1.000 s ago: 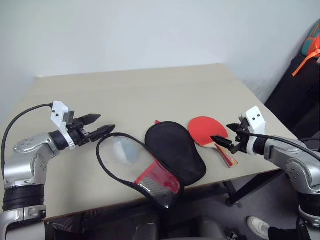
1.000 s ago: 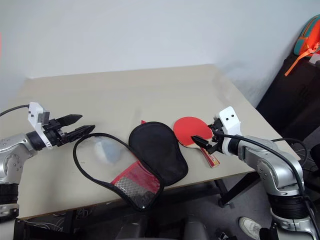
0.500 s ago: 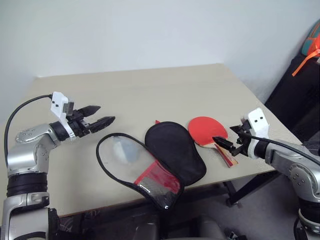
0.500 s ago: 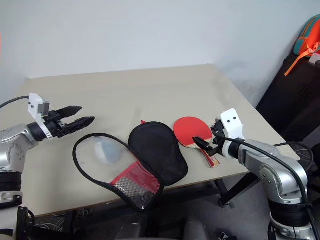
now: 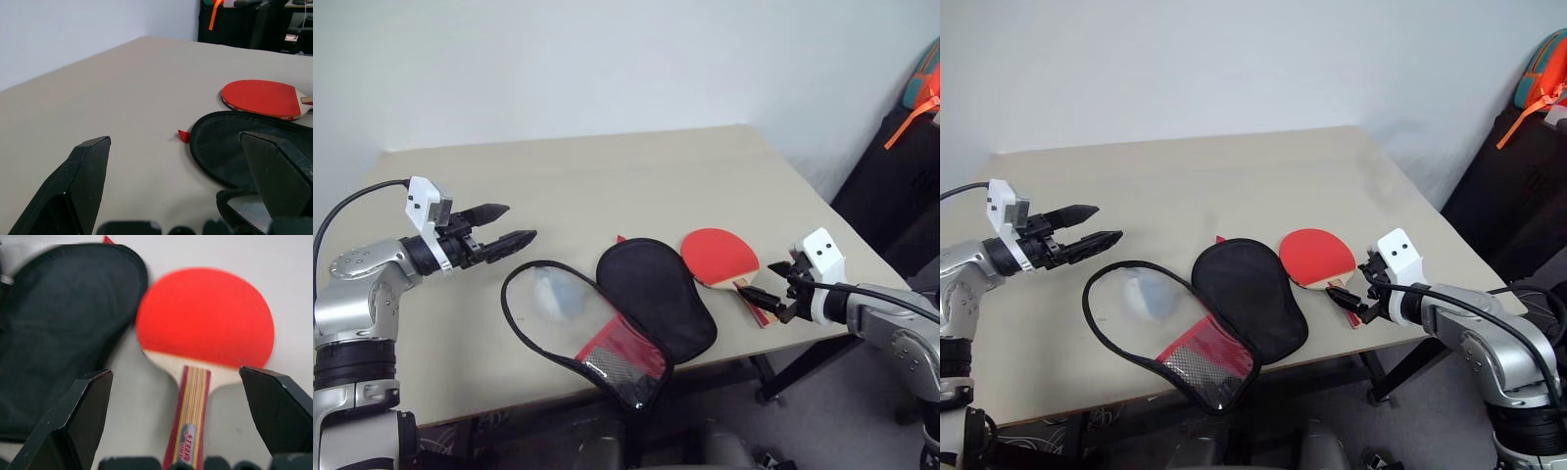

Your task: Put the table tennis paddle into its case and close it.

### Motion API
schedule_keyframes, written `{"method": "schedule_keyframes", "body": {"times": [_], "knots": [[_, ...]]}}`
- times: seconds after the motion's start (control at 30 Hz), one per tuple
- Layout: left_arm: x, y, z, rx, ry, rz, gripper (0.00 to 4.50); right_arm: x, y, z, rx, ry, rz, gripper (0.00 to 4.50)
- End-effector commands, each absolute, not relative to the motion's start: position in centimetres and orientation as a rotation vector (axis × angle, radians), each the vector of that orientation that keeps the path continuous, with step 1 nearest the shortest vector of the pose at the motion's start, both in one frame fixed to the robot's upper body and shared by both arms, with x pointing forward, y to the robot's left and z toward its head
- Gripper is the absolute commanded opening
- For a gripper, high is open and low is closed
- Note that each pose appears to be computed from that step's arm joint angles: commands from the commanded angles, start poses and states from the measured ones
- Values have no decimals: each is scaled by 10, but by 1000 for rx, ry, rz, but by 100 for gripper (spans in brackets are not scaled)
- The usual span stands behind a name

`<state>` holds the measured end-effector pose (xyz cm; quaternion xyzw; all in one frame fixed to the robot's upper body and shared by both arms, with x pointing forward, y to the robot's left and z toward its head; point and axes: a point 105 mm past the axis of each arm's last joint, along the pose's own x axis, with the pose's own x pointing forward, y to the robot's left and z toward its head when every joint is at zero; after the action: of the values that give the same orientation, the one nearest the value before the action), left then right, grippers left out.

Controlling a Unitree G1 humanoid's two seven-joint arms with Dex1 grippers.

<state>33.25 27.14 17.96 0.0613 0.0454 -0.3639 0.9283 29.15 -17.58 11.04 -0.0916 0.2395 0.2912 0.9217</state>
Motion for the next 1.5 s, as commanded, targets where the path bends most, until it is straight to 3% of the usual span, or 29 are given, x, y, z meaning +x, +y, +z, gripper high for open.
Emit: {"method": "schedule_keyframes", "body": {"times": [0.03,0.37,0.73,1.07,1.3,1.5], "knots": [[329,273,202,169,28,-745,447,304,-178,106,-210,491,520,450],[320,273,199,164,34,-737,447,322,-189,75,-169,568,371,450],[318,274,197,158,33,-725,447,327,-180,66,-139,576,389,450],[319,275,194,154,33,-726,450,327,-169,68,-125,559,406,119],[319,276,192,153,34,-722,450,346,-177,95,-97,457,347,111],[320,276,191,153,35,-720,450,343,-131,119,-69,388,497,111]]}}
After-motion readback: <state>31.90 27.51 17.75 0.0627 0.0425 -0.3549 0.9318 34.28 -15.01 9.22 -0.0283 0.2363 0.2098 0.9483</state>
